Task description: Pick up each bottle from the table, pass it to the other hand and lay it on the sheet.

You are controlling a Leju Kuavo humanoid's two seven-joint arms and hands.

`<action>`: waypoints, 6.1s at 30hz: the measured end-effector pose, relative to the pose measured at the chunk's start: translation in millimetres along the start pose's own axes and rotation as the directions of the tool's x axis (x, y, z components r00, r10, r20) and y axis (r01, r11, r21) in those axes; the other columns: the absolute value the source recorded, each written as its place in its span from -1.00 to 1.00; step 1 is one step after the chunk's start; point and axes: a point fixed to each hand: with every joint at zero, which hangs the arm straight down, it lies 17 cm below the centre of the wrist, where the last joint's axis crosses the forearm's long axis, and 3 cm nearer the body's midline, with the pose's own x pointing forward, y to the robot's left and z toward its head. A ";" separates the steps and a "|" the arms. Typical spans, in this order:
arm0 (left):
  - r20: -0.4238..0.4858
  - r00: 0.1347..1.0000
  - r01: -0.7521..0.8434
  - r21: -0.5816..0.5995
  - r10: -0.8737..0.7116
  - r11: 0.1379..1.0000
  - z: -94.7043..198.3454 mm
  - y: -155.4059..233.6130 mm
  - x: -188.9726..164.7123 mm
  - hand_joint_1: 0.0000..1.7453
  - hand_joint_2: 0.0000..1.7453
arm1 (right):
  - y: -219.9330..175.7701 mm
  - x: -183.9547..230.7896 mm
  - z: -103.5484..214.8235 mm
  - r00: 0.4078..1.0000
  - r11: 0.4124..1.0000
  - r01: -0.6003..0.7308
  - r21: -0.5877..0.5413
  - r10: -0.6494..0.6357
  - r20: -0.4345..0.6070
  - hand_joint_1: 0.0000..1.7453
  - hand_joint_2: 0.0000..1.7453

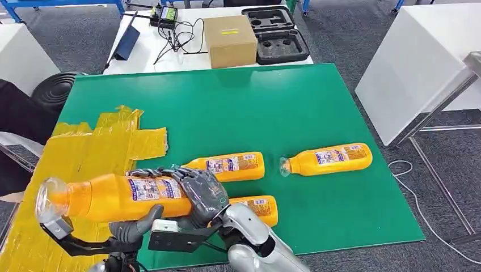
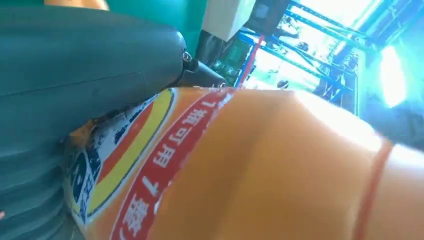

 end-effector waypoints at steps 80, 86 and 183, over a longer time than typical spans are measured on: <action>-0.109 -0.661 0.750 -0.092 -0.742 -0.655 3.5 233.7 11.0 1.00 1.00 | -211.4 -41.1 254.2 0.999 0.869 0.001 -0.494 -0.024 -0.040 -1.00 -1.00; -0.134 -0.696 0.717 -0.181 -0.705 -0.673 15.5 272.6 5.5 1.00 1.00 | -209.7 -45.0 254.4 0.999 0.874 -0.001 -0.487 -0.023 -0.042 -1.00 -1.00; 0.213 0.549 0.801 0.143 -0.808 0.581 -134.2 39.6 39.8 -1.00 -1.00 | 21.2 -166.9 144.2 0.841 0.973 -0.032 0.227 0.149 -0.520 -1.00 1.00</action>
